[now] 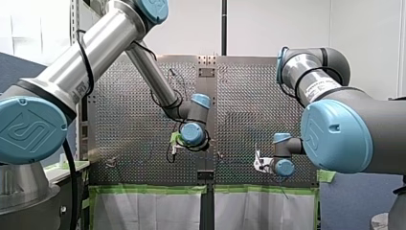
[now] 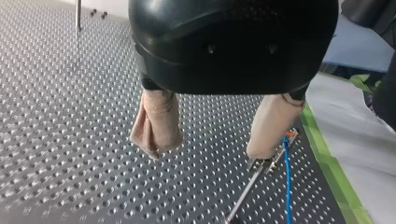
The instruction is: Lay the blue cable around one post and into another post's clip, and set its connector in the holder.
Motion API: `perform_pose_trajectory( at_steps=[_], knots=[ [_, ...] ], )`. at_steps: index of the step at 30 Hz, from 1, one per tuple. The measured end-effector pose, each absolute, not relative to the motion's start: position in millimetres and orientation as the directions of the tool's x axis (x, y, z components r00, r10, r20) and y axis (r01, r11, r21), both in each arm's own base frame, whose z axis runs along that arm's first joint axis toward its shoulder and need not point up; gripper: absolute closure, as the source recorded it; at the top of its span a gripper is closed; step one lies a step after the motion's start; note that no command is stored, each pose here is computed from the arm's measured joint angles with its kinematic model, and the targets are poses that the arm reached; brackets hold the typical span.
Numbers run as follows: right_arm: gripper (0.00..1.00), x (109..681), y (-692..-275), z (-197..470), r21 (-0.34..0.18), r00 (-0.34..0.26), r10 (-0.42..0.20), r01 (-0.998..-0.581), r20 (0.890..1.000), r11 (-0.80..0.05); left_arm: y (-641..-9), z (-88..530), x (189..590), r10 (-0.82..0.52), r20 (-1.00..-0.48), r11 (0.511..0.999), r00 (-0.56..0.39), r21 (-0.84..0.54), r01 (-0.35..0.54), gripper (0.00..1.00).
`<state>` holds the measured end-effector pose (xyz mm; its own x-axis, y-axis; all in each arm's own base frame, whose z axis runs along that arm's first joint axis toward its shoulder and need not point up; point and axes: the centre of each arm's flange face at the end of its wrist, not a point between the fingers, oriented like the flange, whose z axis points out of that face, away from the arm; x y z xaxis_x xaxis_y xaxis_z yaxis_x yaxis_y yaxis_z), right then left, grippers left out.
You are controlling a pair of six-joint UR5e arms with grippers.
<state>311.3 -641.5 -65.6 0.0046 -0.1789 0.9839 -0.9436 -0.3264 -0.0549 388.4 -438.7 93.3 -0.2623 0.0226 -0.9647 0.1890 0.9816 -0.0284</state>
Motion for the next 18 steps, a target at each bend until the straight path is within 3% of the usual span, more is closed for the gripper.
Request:
perform_pose_trajectory(
  at_steps=[10, 18],
  knots=[
    [1.0, 311.6, -641.4, -66.0, -0.067, -0.006, -0.183, -0.943, 0.983, -0.327, -402.9, 113.3, 372.1, -0.029, -0.96, 0.996, -0.278, -0.052, 0.077, 0.01],
    [1.0, 312.7, -641.0, -66.2, -0.073, -0.012, -0.183, -0.94, 0.983, -0.333, -378.4, 132.7, 382.0, -0.119, -0.96, 0.99, -0.255, -0.135, 0.043, 0.01]
  ],
)
